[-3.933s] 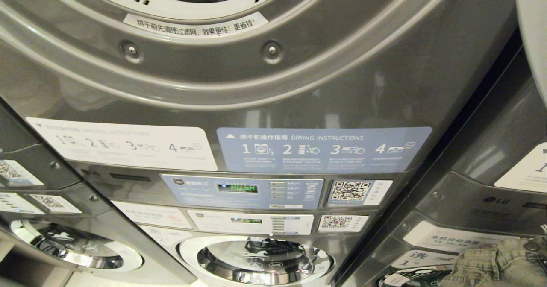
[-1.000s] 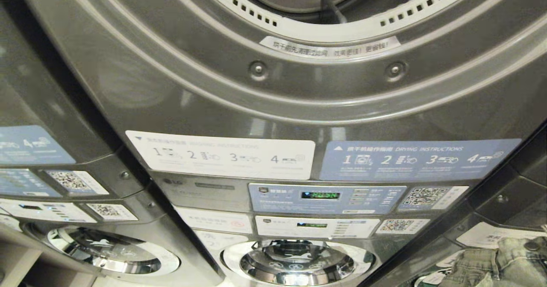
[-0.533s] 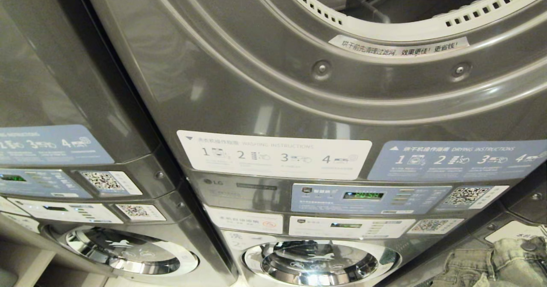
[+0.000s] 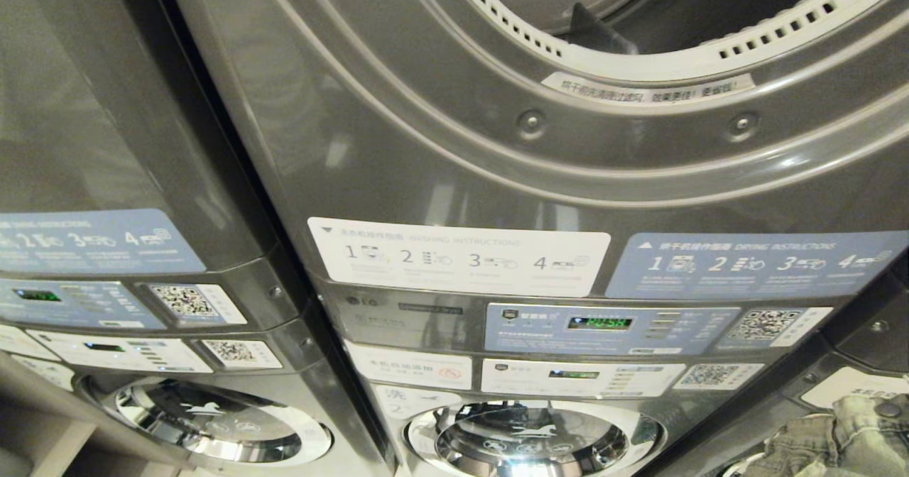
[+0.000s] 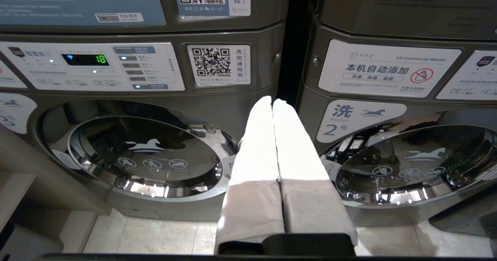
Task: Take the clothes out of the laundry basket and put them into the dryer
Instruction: Put the clothes in the dryer
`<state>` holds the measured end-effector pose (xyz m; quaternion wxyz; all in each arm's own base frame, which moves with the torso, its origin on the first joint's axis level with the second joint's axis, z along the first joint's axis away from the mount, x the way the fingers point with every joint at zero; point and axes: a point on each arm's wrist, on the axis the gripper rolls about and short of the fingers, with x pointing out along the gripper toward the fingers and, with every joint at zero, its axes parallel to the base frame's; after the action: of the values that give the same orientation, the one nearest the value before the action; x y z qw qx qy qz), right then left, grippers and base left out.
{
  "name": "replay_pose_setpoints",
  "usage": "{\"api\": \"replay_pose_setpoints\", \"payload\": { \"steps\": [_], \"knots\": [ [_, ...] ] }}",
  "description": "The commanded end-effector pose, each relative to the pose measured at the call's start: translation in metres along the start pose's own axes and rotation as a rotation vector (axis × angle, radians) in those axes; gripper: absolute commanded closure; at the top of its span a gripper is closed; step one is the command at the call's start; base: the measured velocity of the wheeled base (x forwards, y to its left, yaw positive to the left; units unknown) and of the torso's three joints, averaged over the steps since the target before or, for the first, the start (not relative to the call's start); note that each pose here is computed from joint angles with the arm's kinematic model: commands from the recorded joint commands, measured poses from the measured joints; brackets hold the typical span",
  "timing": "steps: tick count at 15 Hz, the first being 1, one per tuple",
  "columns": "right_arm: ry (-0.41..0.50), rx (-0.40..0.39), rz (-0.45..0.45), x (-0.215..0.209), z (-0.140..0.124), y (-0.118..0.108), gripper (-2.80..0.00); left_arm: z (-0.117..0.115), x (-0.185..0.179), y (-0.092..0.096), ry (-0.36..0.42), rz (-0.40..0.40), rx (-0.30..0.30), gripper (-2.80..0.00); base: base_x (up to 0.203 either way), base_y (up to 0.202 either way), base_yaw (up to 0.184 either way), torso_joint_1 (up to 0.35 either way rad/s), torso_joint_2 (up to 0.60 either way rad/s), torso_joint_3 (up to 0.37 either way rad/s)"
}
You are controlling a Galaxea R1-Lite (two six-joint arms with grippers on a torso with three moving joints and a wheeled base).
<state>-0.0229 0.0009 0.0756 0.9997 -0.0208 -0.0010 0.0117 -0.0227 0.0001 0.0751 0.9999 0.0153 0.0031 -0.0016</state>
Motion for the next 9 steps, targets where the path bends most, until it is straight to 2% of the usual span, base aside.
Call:
{"api": "replay_pose_setpoints", "payload": {
  "steps": [1, 9],
  "knots": [
    [0.000, -0.001, 0.001, 0.0000, 0.0003, 0.0000, 0.00, 0.0000, 0.0000, 0.0000, 0.000, 0.000, 0.000, 0.00, 0.000, 0.000, 0.000, -0.002, 0.00, 0.193],
    [0.001, -0.004, 0.001, 0.0001, 0.0000, 0.0000, 0.00, 0.0001, 0.0000, 0.0000, -0.001, 0.000, 0.000, 0.00, 0.000, 0.000, 0.000, 0.002, 0.00, 0.200]
  ]
}}
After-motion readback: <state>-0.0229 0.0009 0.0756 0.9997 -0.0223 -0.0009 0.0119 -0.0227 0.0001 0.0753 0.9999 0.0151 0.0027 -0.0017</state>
